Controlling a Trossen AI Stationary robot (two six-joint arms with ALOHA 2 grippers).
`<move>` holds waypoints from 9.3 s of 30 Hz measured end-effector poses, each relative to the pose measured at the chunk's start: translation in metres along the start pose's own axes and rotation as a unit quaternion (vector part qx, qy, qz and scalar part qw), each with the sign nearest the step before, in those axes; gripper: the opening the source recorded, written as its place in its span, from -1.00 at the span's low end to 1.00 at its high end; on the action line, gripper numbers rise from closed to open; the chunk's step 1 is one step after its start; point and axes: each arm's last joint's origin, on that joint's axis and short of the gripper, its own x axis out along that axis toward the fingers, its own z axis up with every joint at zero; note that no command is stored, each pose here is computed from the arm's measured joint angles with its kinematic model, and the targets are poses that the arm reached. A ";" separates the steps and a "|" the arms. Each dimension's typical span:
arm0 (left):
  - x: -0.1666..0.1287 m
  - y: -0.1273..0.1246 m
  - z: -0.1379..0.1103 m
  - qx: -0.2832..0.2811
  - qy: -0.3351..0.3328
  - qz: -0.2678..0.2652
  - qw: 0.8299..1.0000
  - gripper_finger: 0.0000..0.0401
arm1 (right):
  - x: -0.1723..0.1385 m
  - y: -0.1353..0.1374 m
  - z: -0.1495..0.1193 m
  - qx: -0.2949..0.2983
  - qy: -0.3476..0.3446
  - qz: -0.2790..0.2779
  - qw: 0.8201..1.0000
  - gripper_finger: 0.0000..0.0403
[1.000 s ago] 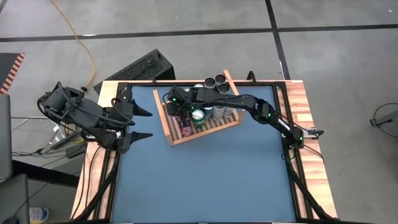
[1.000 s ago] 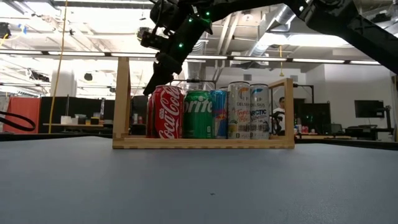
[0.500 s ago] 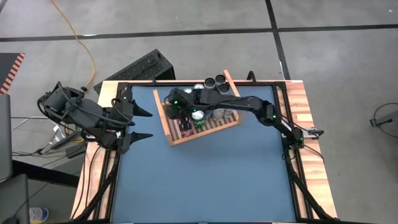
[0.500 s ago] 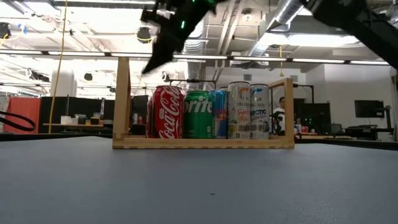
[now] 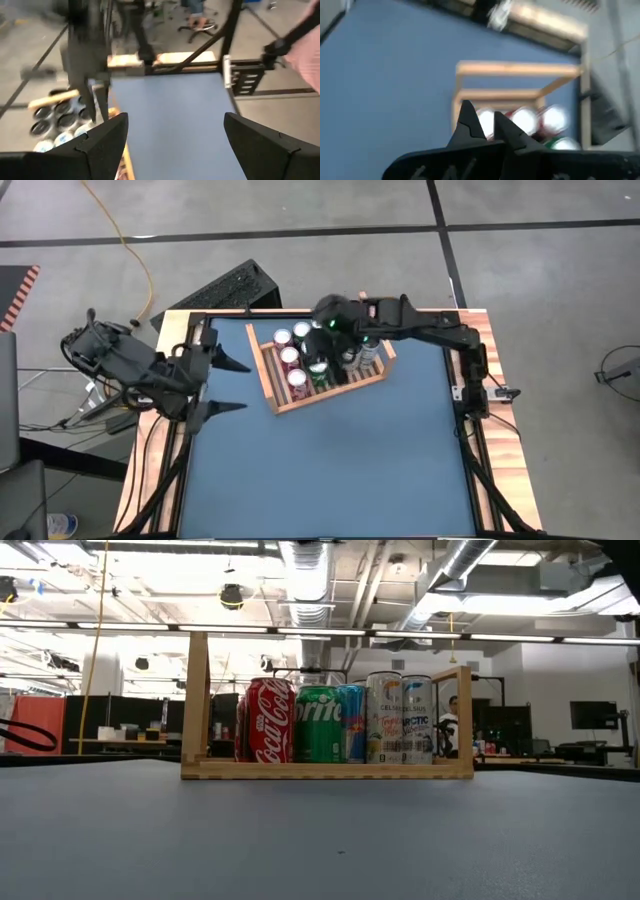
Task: Place canned beverage on shelf
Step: Adjust the red-white soda cans, then return to Home Position
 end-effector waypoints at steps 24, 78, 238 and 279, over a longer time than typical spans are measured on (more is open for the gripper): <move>-0.002 -0.011 -0.001 0.005 -0.002 -0.030 1.000 0.58 | 0.132 0.072 -0.070 -0.036 0.091 -0.013 0.995 -1.00; -0.012 -0.007 0.013 0.000 -0.076 -0.044 0.996 0.58 | -0.258 0.079 -0.044 0.018 -0.133 -0.048 0.990 -1.00; 0.042 0.031 -0.362 -0.149 -0.176 -0.034 0.973 0.57 | -0.041 0.180 -0.355 0.248 -0.339 0.032 0.907 -1.00; 0.042 0.031 -0.362 -0.149 -0.176 -0.033 0.973 0.57 | -0.041 0.179 -0.355 0.248 -0.339 0.032 0.907 -1.00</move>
